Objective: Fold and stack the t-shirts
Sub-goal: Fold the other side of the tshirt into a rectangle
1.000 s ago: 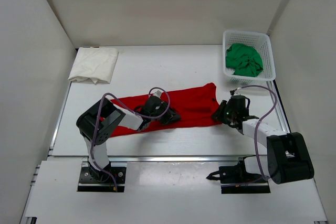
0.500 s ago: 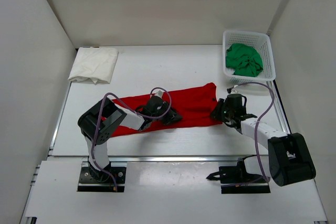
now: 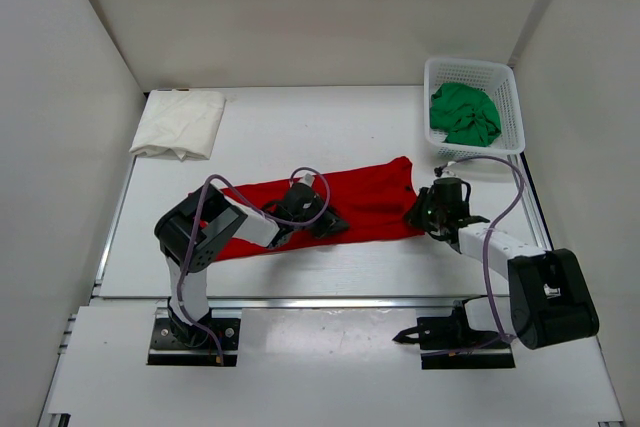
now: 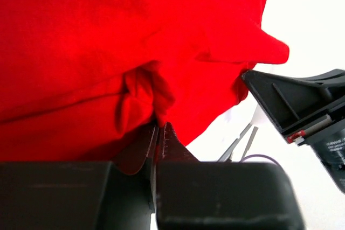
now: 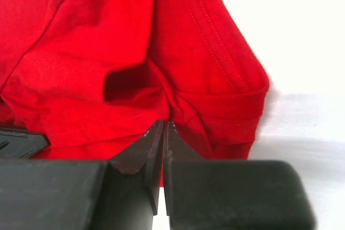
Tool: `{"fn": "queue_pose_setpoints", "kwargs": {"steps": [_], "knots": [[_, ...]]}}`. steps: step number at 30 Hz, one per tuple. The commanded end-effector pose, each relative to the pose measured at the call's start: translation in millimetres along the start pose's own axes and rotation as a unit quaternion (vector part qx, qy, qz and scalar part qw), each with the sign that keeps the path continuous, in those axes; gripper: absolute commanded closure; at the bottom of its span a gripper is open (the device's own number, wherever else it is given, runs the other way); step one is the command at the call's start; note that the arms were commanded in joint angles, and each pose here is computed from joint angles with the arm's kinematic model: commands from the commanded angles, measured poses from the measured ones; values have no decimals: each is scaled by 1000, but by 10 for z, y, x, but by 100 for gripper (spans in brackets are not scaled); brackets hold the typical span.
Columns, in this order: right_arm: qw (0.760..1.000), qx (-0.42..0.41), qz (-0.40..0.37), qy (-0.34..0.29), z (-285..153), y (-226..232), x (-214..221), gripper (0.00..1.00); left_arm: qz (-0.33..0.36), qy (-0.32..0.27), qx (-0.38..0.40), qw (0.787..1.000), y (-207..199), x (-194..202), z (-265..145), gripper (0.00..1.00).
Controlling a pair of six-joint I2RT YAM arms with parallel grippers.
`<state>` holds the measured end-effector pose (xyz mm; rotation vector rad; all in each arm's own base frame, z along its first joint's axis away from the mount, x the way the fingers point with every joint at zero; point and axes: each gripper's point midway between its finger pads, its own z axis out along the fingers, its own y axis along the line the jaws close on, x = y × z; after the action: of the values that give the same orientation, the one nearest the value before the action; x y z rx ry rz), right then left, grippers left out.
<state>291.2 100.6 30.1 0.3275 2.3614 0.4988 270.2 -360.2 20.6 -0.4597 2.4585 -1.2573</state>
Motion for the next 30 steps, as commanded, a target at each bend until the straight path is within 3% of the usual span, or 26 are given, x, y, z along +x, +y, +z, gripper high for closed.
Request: {"fn": "queue_pose_setpoints", "kwargs": {"steps": [1,17,25,30], "knots": [[998,-26,-26,-48,-43,278,-279,100,4,-4,14,1000,-149,-30,6,98],[998,-32,-17,-43,-423,258,-172,100,-9,3,88,996,-606,-29,-387,100],[999,-39,12,-15,-568,117,66,100,-21,18,80,996,-403,57,-480,100],[999,-32,24,20,-537,28,329,100,-24,38,71,996,-252,129,-472,88]]}}
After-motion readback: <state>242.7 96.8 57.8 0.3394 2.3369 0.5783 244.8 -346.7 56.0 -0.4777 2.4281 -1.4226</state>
